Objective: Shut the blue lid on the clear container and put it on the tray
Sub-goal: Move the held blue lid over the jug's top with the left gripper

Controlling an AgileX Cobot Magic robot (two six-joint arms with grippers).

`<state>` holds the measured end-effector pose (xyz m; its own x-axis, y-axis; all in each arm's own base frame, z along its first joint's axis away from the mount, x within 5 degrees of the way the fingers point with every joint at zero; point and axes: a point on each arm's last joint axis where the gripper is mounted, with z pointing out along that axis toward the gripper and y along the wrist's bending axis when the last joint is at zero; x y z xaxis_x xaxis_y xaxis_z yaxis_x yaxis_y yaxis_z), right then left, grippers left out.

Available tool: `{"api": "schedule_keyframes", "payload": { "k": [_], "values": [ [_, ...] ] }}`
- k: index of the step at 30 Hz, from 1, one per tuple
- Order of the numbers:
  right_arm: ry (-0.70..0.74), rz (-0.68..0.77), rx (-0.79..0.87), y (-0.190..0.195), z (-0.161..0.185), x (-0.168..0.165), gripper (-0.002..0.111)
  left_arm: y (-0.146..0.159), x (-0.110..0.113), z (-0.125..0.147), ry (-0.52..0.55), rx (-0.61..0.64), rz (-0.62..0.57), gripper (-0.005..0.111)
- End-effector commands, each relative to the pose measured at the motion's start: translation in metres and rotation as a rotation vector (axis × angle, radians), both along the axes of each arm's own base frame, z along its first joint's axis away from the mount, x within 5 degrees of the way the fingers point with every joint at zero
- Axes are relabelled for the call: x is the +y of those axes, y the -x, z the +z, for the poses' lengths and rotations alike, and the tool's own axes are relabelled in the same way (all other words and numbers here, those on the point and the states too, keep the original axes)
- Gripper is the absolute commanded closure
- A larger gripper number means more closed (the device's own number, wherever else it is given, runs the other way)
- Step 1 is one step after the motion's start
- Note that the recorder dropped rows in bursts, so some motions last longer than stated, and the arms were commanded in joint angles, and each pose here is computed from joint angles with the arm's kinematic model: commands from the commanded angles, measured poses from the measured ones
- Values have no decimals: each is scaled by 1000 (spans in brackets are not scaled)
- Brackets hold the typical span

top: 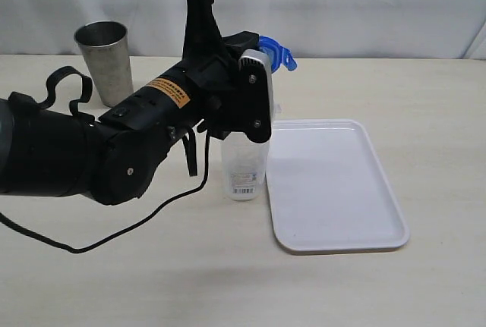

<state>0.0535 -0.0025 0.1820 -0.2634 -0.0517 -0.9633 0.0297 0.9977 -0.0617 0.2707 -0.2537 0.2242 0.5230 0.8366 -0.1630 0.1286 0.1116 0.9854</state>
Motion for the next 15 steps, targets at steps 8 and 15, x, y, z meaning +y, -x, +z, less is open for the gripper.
{"api": "schedule_keyframes", "payload": {
  "k": [8, 15],
  "values": [
    [0, 2, -5, 0, 0, 0, 104, 11, -9, 4, -29, -79, -30, 107],
    [0, 2, -5, 0, 0, 0, 104, 10, -8, 3, -51, -72, -15, 107]
  ]
}}
